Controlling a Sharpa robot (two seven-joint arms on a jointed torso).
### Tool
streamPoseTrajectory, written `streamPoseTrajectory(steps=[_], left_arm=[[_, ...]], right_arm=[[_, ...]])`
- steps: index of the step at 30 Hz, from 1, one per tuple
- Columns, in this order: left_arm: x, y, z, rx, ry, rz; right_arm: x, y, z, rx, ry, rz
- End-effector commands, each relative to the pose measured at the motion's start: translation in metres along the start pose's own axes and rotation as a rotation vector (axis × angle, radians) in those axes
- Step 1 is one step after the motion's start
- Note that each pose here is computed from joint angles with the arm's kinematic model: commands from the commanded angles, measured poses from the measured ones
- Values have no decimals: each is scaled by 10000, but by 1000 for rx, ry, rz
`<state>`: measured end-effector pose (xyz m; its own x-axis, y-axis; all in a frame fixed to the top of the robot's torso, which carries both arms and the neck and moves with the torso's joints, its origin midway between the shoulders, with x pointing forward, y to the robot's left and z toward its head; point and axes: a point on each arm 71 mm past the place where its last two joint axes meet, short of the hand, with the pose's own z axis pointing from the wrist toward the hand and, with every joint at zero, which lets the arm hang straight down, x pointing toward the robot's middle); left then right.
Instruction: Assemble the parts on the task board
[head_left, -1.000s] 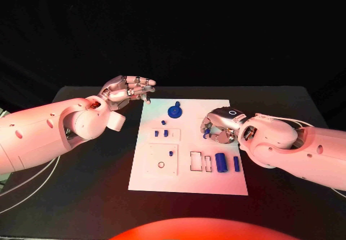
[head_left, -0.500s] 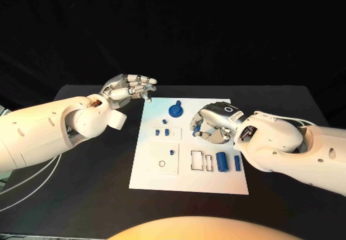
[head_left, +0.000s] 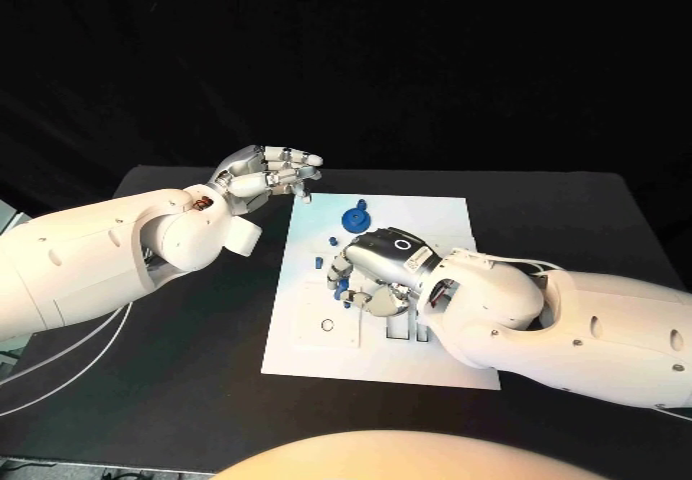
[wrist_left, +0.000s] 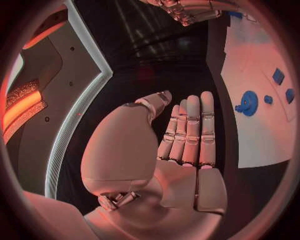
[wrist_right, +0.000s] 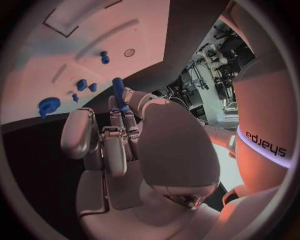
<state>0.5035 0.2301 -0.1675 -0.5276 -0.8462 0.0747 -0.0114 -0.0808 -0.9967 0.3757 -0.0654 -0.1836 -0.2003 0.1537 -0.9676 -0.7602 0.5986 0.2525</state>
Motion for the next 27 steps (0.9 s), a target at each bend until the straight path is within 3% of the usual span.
streamPoseTrajectory(steps=[1,13,27], left_arm=[[35,-8,12,8,21,-13],[59,-6,26,7,28,-8],[74,-3,37,6,35,-8]], right_arm=[[74,63,49,-40,-3,16],[371,73,144,-40,57,43],[506,87,153,-38,95,50]])
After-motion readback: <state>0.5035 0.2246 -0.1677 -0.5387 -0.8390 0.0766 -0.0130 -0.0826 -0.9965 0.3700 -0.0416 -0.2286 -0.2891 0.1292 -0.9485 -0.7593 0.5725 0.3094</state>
